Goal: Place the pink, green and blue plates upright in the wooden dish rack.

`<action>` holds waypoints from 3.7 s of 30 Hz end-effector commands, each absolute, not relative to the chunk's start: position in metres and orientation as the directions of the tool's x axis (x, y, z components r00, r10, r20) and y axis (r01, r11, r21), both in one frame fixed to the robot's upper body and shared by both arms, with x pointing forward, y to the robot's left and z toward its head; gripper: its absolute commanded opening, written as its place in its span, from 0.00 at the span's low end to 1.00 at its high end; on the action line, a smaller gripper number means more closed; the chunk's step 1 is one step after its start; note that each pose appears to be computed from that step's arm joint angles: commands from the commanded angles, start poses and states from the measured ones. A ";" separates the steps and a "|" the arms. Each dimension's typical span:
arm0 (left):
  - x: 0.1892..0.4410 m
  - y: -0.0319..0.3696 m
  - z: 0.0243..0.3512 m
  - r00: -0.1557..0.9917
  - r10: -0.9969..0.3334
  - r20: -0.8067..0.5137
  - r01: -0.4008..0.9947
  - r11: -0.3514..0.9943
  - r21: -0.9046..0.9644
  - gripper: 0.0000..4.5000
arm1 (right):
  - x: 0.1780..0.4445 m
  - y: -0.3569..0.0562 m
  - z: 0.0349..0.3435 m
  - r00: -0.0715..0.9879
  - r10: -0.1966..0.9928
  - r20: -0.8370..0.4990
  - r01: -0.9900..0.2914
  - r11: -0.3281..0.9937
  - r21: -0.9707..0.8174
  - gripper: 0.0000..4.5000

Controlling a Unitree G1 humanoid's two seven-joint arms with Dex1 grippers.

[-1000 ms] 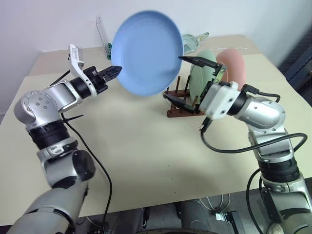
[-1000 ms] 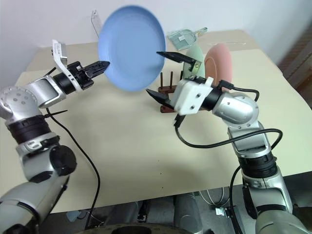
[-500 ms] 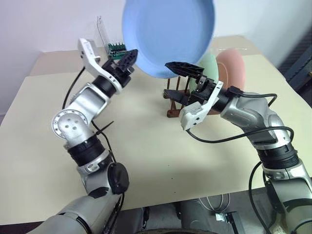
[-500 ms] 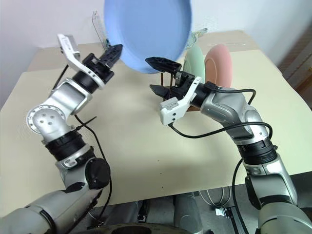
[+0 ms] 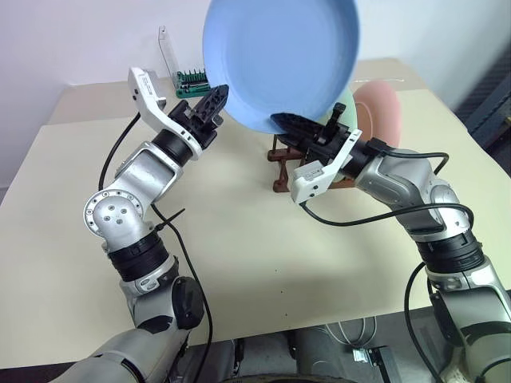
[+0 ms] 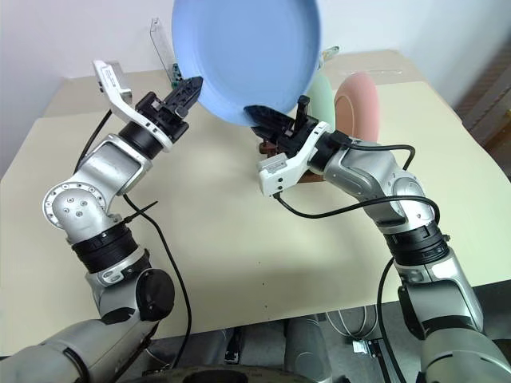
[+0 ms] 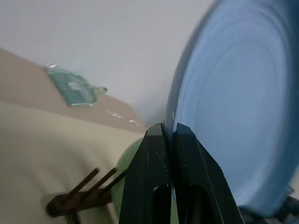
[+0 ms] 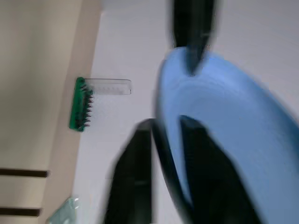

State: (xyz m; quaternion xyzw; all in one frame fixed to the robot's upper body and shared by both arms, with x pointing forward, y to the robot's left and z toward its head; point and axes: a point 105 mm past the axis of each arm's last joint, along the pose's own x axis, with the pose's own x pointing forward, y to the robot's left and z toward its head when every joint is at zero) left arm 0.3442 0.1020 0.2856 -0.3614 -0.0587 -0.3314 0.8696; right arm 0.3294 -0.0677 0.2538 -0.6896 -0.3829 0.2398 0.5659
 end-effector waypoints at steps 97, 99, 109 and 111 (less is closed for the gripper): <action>0.325 0.169 0.283 0.479 -0.818 0.319 0.797 0.557 0.232 0.99 | 0.347 -0.109 0.273 0.716 0.570 0.402 -0.635 0.294 0.715 0.00; 0.325 0.169 0.282 0.481 -0.818 0.316 0.797 0.558 0.233 0.99 | 0.348 -0.109 0.273 0.716 0.569 0.404 -0.633 0.285 0.720 0.00; 0.325 0.168 0.282 0.485 -0.818 0.311 0.796 0.559 0.230 1.00 | 0.351 -0.109 0.272 0.716 0.582 0.385 -0.630 0.301 0.716 0.88; 0.325 0.168 0.282 0.484 -0.818 0.311 0.797 0.559 0.229 1.00 | 0.351 -0.111 0.273 0.718 0.579 0.386 -0.635 0.317 0.704 0.99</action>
